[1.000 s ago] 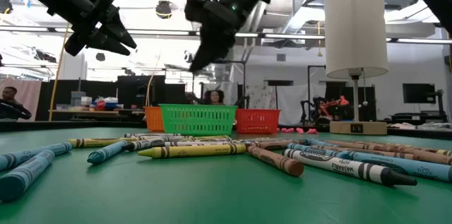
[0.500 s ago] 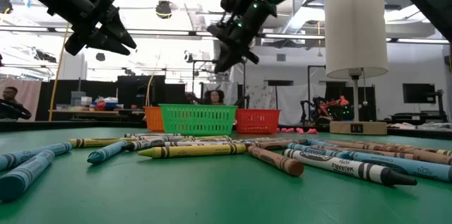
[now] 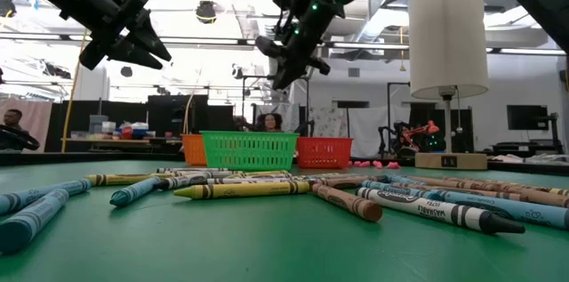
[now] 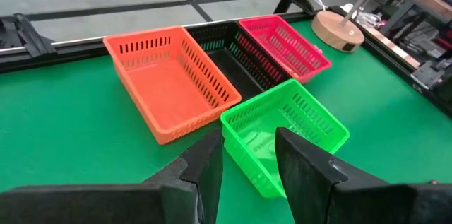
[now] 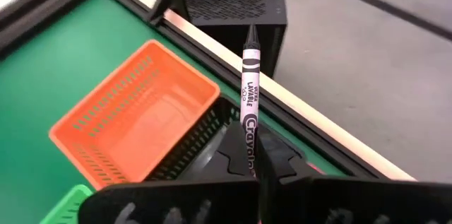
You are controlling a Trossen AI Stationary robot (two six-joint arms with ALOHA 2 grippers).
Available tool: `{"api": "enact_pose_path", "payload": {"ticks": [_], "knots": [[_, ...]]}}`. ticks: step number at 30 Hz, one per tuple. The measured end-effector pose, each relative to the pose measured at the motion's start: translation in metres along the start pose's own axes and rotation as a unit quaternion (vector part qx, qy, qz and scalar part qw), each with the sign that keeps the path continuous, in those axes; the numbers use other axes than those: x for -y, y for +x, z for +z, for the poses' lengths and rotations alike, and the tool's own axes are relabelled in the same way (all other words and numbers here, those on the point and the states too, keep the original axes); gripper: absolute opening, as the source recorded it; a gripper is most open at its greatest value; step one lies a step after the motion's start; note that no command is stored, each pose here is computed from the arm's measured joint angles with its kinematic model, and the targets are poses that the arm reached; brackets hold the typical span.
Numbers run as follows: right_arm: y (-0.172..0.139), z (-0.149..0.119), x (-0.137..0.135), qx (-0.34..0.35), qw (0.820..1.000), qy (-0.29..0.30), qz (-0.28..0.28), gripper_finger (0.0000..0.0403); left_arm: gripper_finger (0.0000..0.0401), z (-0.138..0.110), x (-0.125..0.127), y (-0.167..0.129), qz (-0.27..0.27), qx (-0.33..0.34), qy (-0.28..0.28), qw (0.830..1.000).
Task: Sort crayons
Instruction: Put a black crayon in the black basket
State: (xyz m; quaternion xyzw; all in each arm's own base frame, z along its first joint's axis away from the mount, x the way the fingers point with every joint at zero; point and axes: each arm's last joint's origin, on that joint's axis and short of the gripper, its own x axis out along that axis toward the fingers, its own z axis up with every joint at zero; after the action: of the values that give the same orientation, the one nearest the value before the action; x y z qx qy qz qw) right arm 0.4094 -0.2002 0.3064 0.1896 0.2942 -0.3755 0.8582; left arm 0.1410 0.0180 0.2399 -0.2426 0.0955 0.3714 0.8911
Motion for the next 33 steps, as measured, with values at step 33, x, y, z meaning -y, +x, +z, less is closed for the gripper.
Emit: {"api": "enact_pose_path", "payload": {"ticks": [33], "knots": [[0.024,-0.040,-0.010,-0.032,0.999,0.022,0.025,0.0009,0.0119,0.000,0.000,0.000,0.004,0.002,-0.001,1.000]]}}
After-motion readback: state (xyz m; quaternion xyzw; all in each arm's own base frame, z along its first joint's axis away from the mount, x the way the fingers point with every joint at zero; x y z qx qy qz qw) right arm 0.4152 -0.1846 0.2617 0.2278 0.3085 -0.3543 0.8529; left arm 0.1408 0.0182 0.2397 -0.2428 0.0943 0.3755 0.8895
